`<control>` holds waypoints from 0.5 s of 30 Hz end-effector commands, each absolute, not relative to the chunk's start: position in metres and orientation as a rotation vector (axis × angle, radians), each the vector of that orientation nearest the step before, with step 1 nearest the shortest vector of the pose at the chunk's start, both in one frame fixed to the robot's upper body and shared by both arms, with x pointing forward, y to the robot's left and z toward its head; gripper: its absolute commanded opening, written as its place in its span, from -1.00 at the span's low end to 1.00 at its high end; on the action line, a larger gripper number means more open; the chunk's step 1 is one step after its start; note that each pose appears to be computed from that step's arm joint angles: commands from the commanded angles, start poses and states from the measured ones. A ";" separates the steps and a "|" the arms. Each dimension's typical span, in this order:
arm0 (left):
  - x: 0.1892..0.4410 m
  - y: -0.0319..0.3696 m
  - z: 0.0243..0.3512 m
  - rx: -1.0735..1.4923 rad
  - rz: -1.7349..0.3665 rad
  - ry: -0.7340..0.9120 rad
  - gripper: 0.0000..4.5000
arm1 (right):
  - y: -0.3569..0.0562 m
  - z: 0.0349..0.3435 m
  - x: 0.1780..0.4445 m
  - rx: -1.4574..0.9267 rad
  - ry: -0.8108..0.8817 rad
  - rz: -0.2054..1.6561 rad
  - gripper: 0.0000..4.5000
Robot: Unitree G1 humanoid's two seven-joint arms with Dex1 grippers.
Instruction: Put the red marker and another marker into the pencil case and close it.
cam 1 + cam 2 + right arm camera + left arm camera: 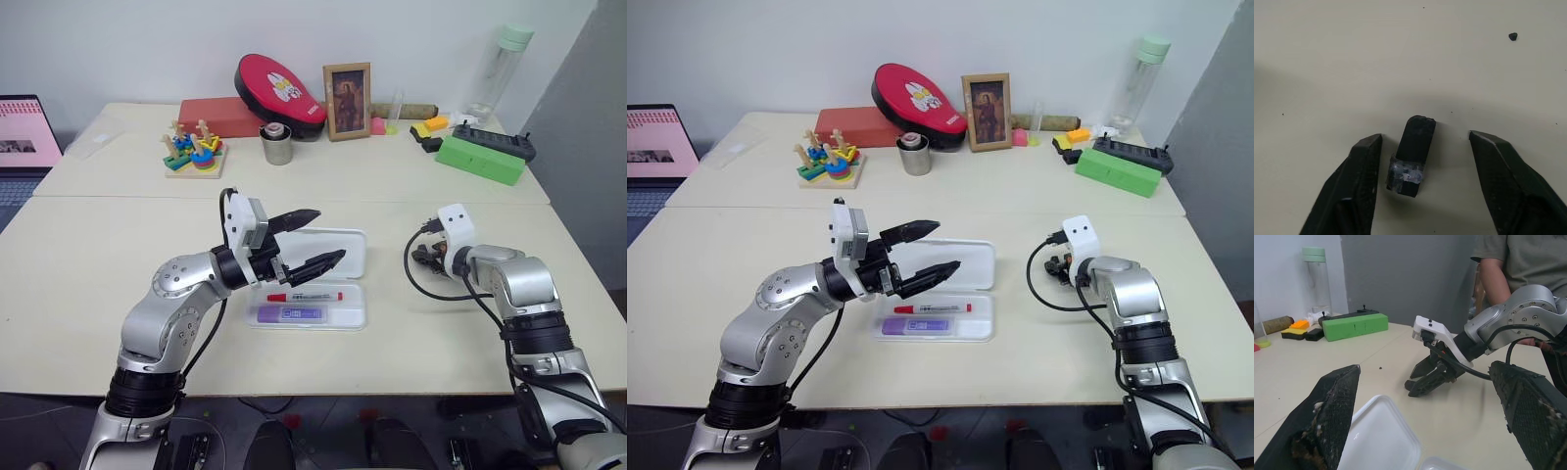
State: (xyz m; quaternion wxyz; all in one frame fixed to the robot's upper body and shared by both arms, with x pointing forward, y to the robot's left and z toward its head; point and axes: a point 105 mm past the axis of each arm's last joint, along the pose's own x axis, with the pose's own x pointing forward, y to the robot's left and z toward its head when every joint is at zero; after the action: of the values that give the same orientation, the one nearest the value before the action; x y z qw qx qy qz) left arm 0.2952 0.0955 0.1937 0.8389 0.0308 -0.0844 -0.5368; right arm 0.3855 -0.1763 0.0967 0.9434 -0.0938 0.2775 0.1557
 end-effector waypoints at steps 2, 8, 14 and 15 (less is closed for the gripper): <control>0.293 0.096 0.202 0.088 -1.131 -0.221 1.00 | -0.182 0.105 0.387 -0.217 0.538 0.296 -0.33; 0.295 0.096 0.201 0.087 -1.129 -0.219 1.00 | -0.178 0.129 0.388 -0.239 0.452 0.359 -0.86; 0.288 0.126 0.192 0.138 -1.123 -0.141 1.00 | -0.118 0.189 0.337 -0.357 0.230 0.926 -0.86; 0.285 0.132 0.189 0.144 -1.124 -0.117 1.00 | -0.108 0.192 0.324 -0.374 0.216 1.020 -0.86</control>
State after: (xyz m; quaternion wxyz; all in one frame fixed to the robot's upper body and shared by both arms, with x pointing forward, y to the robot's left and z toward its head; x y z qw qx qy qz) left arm 0.2912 0.1241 0.1787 0.8470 0.0587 -0.0400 -0.5269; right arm 0.3503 -0.1368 0.1771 0.8969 -0.1628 0.1424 0.3857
